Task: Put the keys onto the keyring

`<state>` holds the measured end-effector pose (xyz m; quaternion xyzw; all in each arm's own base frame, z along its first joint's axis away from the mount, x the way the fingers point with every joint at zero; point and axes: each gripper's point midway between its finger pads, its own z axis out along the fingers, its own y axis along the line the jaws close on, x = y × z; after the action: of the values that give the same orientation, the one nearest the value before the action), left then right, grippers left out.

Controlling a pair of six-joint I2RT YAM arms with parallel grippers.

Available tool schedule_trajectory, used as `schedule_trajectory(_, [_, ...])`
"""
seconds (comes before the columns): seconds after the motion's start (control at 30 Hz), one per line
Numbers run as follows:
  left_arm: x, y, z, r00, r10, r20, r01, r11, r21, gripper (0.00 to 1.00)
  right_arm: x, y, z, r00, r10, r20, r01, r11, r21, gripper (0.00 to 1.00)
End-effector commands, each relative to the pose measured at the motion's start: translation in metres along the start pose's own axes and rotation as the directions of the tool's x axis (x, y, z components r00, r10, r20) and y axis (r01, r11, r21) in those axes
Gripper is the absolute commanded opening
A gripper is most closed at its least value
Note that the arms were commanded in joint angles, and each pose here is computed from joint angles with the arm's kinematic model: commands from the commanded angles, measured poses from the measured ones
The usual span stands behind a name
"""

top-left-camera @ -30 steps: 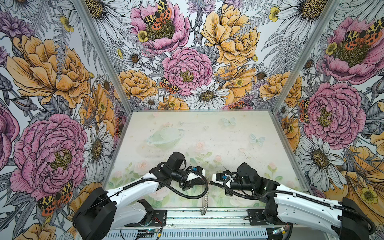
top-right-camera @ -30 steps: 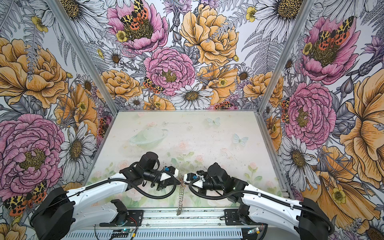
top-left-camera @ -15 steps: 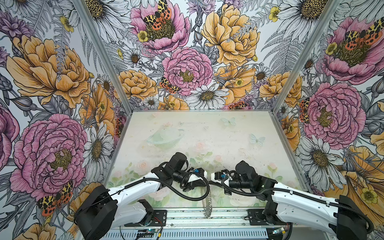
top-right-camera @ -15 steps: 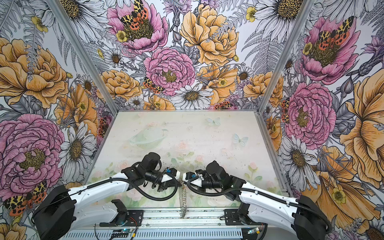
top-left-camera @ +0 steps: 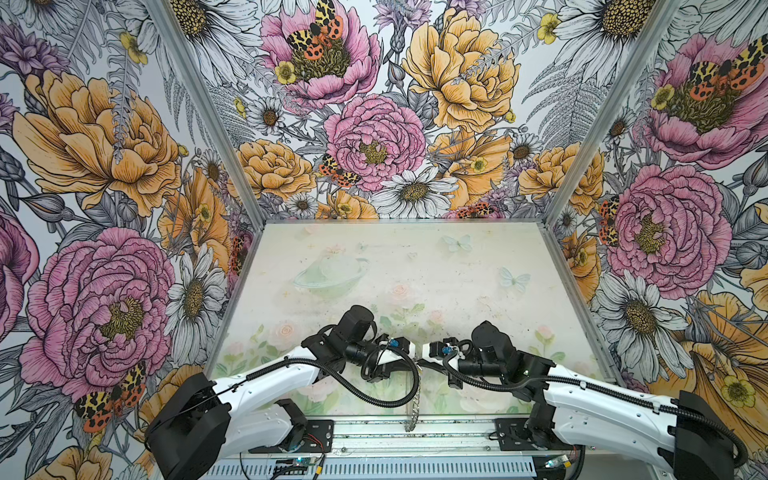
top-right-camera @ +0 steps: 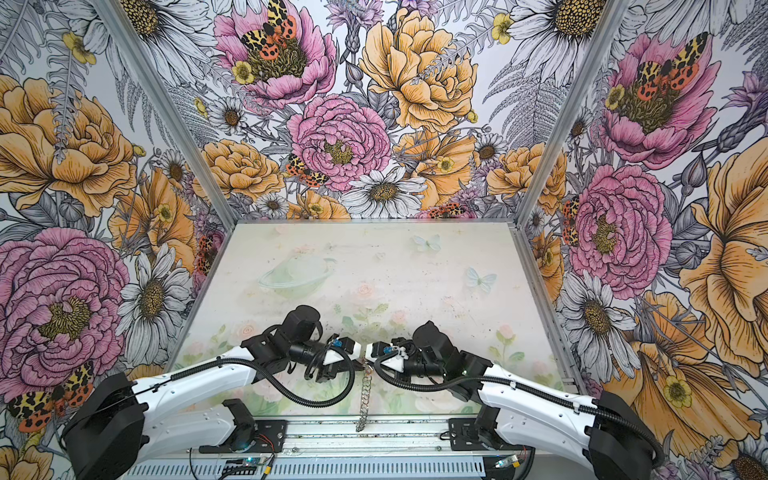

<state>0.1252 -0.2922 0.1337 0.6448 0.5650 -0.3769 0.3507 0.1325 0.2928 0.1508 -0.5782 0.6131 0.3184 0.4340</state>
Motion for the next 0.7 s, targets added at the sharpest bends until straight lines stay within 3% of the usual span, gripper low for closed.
schedule_trajectory(0.0, [-0.028, -0.004, -0.005, 0.990, 0.108, 0.086, -0.108, 0.994, -0.005, 0.00, -0.027, -0.024, 0.002, 0.998, -0.009, 0.067, 0.003, 0.996, 0.085, 0.00])
schedule_trajectory(0.23, [-0.027, -0.004, -0.002, 0.991, 0.103, 0.083, -0.103, 0.995, 0.001, 0.00, -0.037, -0.032, -0.001, 0.993, 0.019, 0.114, -0.028, 0.997, 0.076, 0.00])
schedule_trajectory(0.67, [-0.029, -0.002, -0.004, 0.990, 0.108, 0.095, -0.107, 0.994, -0.016, 0.00, -0.033, -0.012, 0.007, 0.993, 0.022, 0.113, -0.015, 0.998, -0.059, 0.10])
